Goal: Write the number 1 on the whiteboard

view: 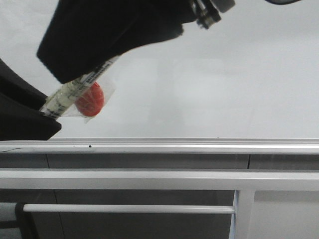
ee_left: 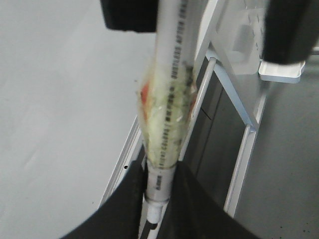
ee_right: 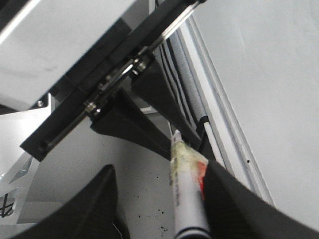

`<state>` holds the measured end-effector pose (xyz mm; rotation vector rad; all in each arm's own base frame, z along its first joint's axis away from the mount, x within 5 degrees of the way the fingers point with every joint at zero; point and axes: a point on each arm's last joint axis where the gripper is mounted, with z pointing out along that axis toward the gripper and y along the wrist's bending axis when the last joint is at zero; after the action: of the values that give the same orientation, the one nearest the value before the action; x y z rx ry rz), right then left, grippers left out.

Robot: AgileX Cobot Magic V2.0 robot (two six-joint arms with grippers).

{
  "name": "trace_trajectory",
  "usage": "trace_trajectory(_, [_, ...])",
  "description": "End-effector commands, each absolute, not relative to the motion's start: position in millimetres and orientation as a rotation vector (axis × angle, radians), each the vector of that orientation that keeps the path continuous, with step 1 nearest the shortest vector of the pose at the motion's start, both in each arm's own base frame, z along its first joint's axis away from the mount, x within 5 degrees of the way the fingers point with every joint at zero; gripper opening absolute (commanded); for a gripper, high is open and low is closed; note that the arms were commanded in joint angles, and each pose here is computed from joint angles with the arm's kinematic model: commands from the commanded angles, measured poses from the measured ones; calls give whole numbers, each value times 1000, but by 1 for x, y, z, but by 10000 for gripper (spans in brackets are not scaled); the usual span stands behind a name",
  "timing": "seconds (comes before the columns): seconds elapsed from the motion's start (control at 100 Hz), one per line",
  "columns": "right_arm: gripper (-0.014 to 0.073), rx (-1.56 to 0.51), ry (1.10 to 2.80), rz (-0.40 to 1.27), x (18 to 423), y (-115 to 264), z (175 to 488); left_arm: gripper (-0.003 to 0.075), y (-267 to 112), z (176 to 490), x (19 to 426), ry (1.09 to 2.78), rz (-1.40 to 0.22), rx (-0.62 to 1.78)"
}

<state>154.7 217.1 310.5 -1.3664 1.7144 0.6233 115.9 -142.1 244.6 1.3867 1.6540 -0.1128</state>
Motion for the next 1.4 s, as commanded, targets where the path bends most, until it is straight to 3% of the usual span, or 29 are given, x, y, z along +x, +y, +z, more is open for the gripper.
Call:
trace_trajectory(0.0, [274, -1292, 1657, 629, 157, 217, 330, -20, -150, 261, 115, 1567, -182, 1348])
trace_trajectory(0.22, [179, -1327, 1705, 633, 162, 224, 316, -20, -151, 261, 115, 1561, -188, 1347])
trace_trajectory(0.38, [-69, -1367, 1753, 643, 165, 231, 303, -20, -151, 261, 115, 1557, -184, 1351])
trace_trajectory(0.62, [-69, -1366, 1756, 637, 167, 232, 301, -1, -151, 262, 115, 1515, -161, 1377])
trace_trajectory(0.73, [-69, -1391, 1749, 621, 166, 231, 300, 139, -153, 265, 114, 1471, -173, 1385])
trace_trajectory(0.86, [-69, -1391, 1748, 621, 166, 231, 301, 482, -153, 270, 113, 1458, -190, 1361])
trace_trajectory(0.95, [-69, -1387, 1745, 619, 166, 231, 301, 597, -150, 272, 113, 1493, -210, 1327])
trace_trajectory(1.11, [-59, -1349, 1692, 593, 164, 225, 314, 582, -138, 279, 107, 1577, -251, 1228])
trace_trajectory(1.24, [-59, -1287, 1646, 565, 161, 213, 327, 530, -124, 293, 98, 1562, -314, 1130])
trace_trajectory(1.39, [-59, -1217, 1664, 556, 157, 193, 330, 524, -107, 308, 85, 1534, -404, 1015])
